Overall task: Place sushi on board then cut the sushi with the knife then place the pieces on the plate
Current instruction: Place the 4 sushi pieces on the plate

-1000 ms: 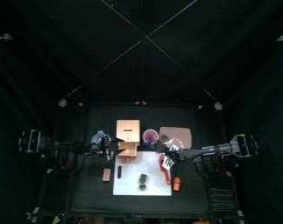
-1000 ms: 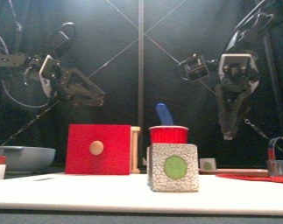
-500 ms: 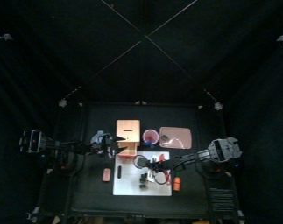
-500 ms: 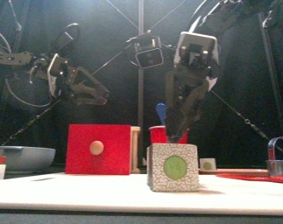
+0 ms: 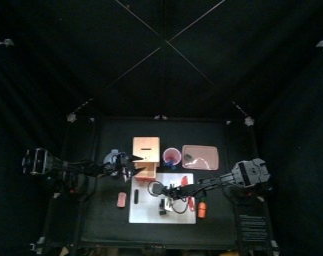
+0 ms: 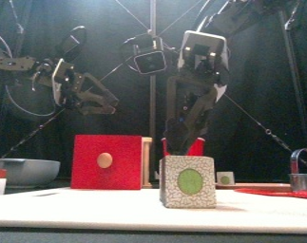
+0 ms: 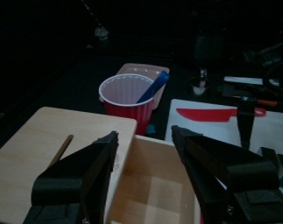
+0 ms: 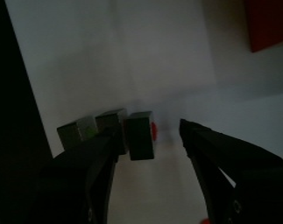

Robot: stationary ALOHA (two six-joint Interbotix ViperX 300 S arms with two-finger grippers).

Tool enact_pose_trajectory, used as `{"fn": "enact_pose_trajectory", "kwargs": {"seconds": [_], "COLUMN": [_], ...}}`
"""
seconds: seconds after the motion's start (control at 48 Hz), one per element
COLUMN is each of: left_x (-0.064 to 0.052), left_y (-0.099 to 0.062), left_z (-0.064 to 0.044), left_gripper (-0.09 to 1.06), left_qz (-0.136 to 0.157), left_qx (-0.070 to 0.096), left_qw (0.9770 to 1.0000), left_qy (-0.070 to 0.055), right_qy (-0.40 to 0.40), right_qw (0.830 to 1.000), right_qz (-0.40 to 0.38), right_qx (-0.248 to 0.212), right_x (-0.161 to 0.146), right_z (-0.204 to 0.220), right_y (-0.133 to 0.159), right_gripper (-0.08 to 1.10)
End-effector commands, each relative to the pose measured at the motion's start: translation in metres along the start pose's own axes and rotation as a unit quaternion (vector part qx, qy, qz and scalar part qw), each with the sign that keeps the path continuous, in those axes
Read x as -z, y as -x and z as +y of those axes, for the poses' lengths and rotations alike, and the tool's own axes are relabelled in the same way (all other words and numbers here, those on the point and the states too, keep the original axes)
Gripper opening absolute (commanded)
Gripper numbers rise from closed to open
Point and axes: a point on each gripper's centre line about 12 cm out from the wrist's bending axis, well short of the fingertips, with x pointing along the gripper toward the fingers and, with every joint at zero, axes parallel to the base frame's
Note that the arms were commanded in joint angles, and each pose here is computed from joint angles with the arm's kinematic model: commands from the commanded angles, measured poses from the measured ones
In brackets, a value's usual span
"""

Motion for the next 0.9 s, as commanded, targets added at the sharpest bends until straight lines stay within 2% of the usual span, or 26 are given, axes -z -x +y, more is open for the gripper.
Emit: {"fn": "enact_pose_trajectory", "kwargs": {"seconds": [0.021,0.479,0.729,0.833,0.896], "left_x": [-0.006,-0.004,-0.001,-0.001,0.0], "left_y": [-0.002,-0.001,0.0,0.0,0.001], "left_z": [-0.001,0.001,0.002,0.002,0.002], "left_gripper": [0.88,0.88,0.88,0.88,0.88], "left_qz": [-0.01,-0.006,-0.002,-0.001,-0.001], "left_qx": [0.0,-0.006,-0.009,-0.009,-0.009], "left_qw": [1.0,0.9999,0.9999,0.9999,0.9999], "left_qy": [0.0,0.007,0.01,0.01,0.009], "right_qy": [-0.001,-0.007,-0.01,-0.011,-0.018], "right_qw": [1.0,1.0,1.0,1.0,1.0], "right_qz": [-0.017,-0.007,-0.002,-0.001,-0.009], "right_qx": [-0.007,-0.002,0.0,0.004,0.006], "right_x": [-0.01,-0.007,-0.004,-0.002,-0.003], "right_z": [0.003,0.0,-0.002,-0.006,-0.014], "right_y": [0.007,0.002,0.001,0.005,0.02], "right_gripper": [0.89,0.86,0.64,0.63,0.63]}}
